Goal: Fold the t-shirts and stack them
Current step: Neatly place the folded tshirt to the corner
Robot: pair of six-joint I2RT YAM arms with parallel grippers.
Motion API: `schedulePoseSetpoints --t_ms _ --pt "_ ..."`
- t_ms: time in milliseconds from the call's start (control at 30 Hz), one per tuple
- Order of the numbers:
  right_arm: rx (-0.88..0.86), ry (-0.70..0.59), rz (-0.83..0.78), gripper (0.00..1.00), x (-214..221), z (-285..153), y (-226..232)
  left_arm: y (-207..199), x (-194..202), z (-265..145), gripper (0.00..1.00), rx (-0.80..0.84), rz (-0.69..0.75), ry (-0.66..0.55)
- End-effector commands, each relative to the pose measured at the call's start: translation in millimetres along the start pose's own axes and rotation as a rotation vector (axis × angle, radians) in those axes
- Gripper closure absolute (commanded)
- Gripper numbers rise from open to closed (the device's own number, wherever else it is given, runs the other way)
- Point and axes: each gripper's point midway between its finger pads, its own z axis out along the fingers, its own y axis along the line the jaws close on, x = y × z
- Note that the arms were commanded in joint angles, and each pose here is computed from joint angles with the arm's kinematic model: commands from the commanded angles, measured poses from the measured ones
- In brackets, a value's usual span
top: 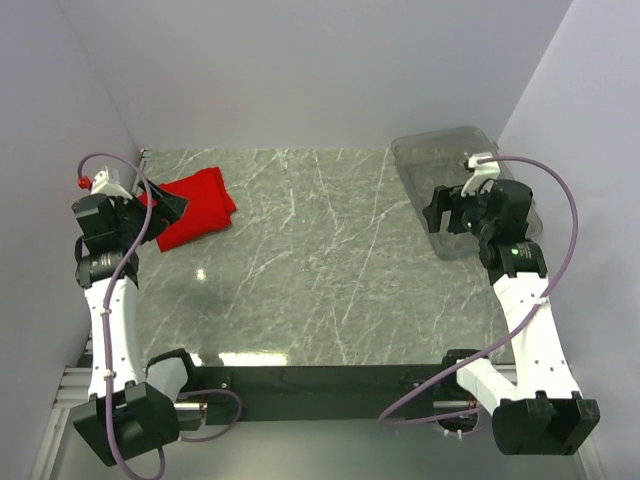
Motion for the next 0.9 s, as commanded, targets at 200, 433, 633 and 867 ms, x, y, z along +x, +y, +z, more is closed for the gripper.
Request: schedulePoseSetpoints --t_ms 200,433,633,867 --pt "0.233 -0.08 0.174 0.06 -5.2 -10.5 -36.1 -1.9 -10.5 -8.6 0.01 -0.018 0.024 -0.067" --pt "0.377 -0.055 0.281 0.04 2.9 -9.0 -58.4 -29.1 7.5 -12.1 0.0 0.152 0.053 0.014" --pt "0.392 -0.048 0.271 0.04 8.4 -7.7 -61.5 -33.1 16.1 -14.1 0.01 0.174 0.067 0.034" --pt "0.393 -0.058 0.25 0.04 10.0 -6.4 -63.0 -25.2 16.9 -13.0 0.01 0.132 0.068 0.034"
